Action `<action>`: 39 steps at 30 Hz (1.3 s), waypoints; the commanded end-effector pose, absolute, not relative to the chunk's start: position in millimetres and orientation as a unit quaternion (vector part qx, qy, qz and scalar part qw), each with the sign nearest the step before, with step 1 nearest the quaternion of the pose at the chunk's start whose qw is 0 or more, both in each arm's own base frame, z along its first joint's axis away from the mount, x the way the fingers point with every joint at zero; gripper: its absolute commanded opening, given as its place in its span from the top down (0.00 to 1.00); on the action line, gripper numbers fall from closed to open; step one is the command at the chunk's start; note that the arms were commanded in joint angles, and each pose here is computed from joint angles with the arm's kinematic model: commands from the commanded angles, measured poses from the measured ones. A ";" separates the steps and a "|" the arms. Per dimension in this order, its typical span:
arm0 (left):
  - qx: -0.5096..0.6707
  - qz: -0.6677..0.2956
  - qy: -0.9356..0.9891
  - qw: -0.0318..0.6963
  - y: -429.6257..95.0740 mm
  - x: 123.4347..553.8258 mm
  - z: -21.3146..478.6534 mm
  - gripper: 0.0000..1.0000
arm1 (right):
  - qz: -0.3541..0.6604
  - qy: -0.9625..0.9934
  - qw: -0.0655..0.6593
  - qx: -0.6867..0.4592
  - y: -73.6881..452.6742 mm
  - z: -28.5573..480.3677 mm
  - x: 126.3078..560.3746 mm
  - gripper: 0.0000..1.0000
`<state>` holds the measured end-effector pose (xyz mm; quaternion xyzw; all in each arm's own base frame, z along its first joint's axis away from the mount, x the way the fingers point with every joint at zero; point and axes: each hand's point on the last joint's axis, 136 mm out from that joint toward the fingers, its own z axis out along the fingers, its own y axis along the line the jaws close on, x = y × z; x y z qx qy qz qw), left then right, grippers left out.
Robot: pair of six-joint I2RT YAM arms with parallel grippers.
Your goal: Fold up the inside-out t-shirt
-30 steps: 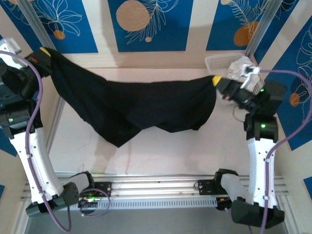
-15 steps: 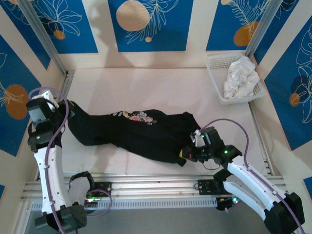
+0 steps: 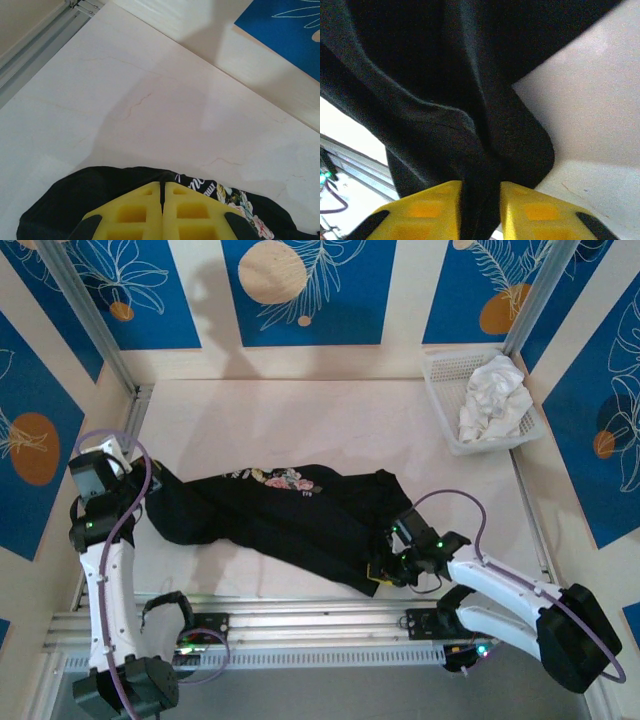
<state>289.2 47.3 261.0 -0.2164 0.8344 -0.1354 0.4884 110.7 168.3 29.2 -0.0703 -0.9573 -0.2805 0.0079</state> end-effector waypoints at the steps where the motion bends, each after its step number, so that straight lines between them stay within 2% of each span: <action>1: -0.197 -0.148 0.829 0.501 43.0 296.9 267.9 1.00 | -0.283 -0.957 -0.027 -0.049 168.8 51.0 127.7 0.63; 3: -0.193 -0.151 0.832 0.497 41.0 299.2 266.3 1.00 | -0.281 -0.957 -0.047 -0.055 164.1 57.4 138.0 0.57; 6: -0.190 -0.154 0.836 0.491 39.2 302.6 261.3 1.00 | -0.277 -0.957 -0.073 -0.050 161.1 64.5 152.3 0.56; 22: -0.179 -0.166 0.839 0.486 33.5 306.6 254.3 1.00 | -0.269 -0.960 -0.076 0.015 186.0 51.3 176.5 0.59; 25: -0.178 -0.168 0.840 0.485 32.9 307.2 253.1 1.00 | -0.264 -0.961 -0.075 0.026 191.7 45.1 182.5 0.69; 26: -0.178 -0.168 0.839 0.486 33.0 307.5 253.6 1.00 | -0.262 -0.962 -0.075 0.029 192.2 45.0 184.1 0.76; 27: -0.178 -0.169 0.839 0.485 32.4 307.4 253.8 1.00 | -0.255 -0.963 -0.078 0.034 191.4 47.4 187.7 0.89; 29: -0.176 -0.170 0.839 0.486 31.8 307.4 254.8 1.00 | -0.252 -0.962 -0.093 0.047 190.0 58.8 191.4 1.00; 35: -0.178 -0.184 0.834 0.488 29.5 310.5 257.2 1.00 | -0.320 -0.933 -0.158 0.047 181.5 111.9 199.3 1.00; 39: -0.177 -0.183 0.835 0.489 29.4 310.8 256.8 1.00 | -0.356 -0.920 -0.163 0.018 169.9 123.1 199.9 1.00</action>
